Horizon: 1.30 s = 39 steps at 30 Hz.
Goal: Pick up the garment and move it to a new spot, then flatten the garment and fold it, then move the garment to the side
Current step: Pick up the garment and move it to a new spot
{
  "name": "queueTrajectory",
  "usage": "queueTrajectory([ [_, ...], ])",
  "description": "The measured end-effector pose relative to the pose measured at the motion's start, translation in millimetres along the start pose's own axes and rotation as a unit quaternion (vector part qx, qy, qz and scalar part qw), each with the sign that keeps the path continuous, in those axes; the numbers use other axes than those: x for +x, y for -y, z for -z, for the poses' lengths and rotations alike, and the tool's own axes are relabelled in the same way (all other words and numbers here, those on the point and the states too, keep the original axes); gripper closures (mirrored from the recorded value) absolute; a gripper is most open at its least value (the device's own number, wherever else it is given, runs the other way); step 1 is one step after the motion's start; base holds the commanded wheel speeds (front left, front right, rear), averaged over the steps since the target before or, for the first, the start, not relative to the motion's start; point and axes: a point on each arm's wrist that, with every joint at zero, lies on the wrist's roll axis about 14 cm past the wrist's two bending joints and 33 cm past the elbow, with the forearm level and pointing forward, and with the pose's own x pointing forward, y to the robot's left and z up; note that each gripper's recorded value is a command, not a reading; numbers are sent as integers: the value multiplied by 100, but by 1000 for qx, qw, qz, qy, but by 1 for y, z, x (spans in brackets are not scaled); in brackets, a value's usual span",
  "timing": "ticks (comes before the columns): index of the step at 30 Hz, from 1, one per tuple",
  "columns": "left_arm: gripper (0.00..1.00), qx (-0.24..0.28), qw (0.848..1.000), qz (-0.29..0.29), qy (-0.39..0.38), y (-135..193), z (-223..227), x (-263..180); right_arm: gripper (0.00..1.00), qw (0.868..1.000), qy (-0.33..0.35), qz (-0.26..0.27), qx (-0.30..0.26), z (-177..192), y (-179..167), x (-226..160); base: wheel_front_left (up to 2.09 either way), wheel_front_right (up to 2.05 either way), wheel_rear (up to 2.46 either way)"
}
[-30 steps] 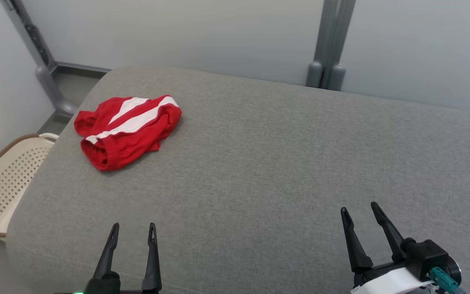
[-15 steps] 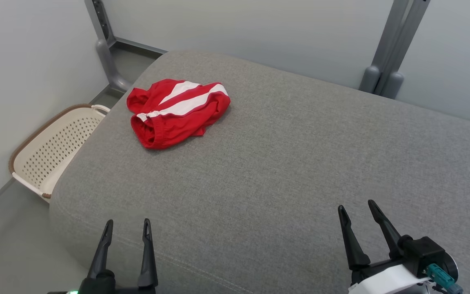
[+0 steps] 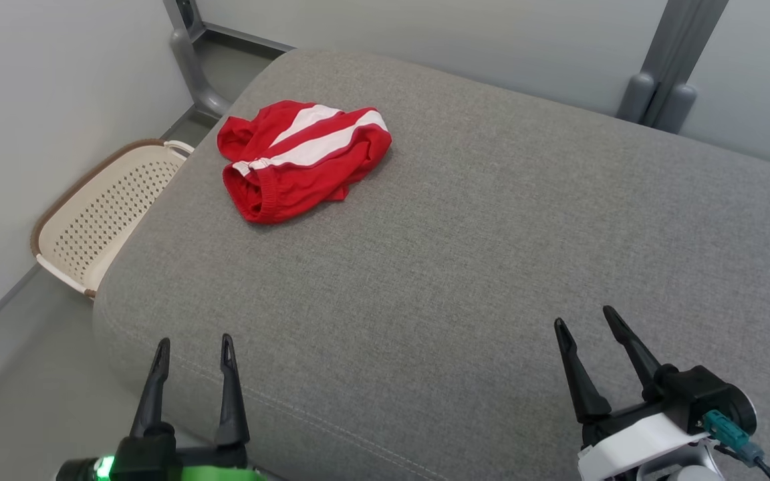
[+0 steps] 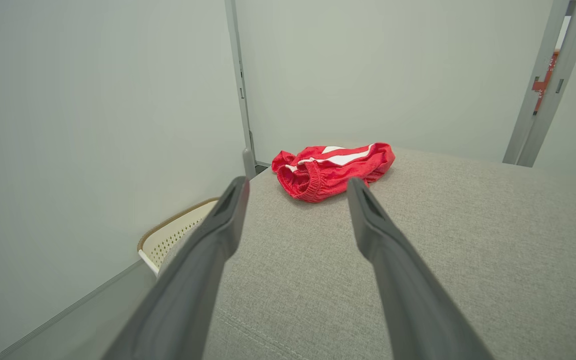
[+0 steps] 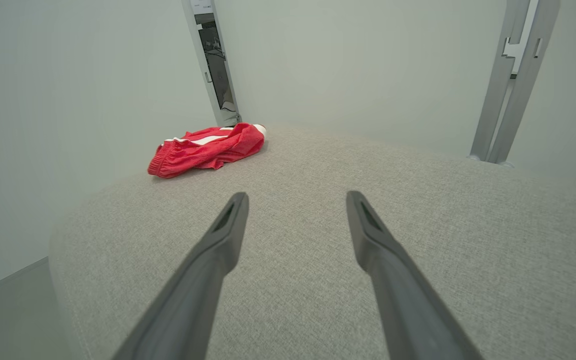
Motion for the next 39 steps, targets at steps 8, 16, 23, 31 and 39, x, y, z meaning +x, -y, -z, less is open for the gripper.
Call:
queueTrajectory([
  [8, 0, 17, 999, 25, 33, 8, -19, 57, 0, 1000, -19, 9, -18, 16, 34, 2, 0, 0, 0],
  [16, 0, 46, 998, 31, -24, 2, -8, 150, 0, 999, -35, 10, -29, 36, 66, 8, 0, 0, 0],
  [23, 0, 19, 993, 51, -105, 12, 16, 217, 0, 998, -39, 23, -36, 52, 100, 15, 0, 0, 0],
  [31, 0, -20, 973, 49, -226, 27, 95, 235, 0, 998, -41, 50, -28, 68, 128, 15, 0, 0, 0],
  [39, 0, -25, 957, 50, -286, 46, 155, 236, 0, 995, -57, 77, -23, 90, 154, 4, 0, 0, 0],
])
